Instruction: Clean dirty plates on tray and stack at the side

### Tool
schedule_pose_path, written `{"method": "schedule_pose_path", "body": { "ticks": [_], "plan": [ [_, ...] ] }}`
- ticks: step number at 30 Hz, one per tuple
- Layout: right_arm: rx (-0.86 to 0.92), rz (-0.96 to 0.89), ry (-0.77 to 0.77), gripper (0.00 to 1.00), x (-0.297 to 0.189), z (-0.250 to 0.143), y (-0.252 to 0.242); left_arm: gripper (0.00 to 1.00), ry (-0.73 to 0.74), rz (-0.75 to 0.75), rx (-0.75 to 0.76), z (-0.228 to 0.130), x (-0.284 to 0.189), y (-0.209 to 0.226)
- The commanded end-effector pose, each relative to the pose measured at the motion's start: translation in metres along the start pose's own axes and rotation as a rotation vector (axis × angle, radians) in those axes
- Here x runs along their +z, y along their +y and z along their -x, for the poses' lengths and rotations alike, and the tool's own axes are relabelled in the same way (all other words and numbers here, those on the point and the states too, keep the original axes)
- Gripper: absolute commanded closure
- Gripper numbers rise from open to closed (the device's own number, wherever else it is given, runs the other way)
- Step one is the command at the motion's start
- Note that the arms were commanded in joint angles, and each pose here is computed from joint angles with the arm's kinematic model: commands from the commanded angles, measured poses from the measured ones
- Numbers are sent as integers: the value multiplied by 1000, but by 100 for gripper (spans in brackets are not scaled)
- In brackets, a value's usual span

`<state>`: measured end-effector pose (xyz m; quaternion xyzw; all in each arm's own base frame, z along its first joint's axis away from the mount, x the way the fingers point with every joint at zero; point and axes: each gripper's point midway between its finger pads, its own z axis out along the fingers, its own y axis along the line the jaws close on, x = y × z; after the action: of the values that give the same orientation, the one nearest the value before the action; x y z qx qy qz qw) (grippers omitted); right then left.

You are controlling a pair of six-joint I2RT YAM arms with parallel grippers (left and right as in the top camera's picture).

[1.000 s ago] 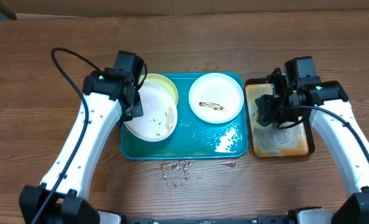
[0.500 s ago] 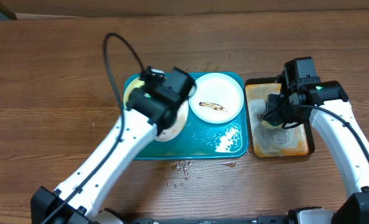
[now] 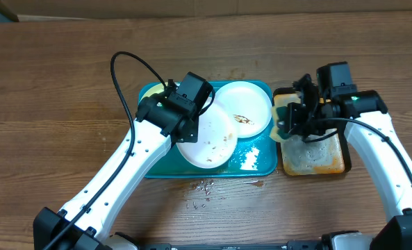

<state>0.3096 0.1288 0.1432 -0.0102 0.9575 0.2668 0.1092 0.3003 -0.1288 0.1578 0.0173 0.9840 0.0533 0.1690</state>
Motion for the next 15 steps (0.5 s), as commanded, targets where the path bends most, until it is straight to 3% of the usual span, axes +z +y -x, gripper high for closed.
{"method": "schedule_pose_path", "body": {
  "ticks": [1,7,15],
  "plan": [
    [-90,149,23,96,5,-6,44,96,42,-111,-25,-6,-1,-19],
    [-232,221,43,96,33,-21,106,96,40,-126,-27,-6,-1,-22],
    [-161,114,50,96,77,-31,124,96,51,-150,-27,-7,-2,-26]
  ]
}}
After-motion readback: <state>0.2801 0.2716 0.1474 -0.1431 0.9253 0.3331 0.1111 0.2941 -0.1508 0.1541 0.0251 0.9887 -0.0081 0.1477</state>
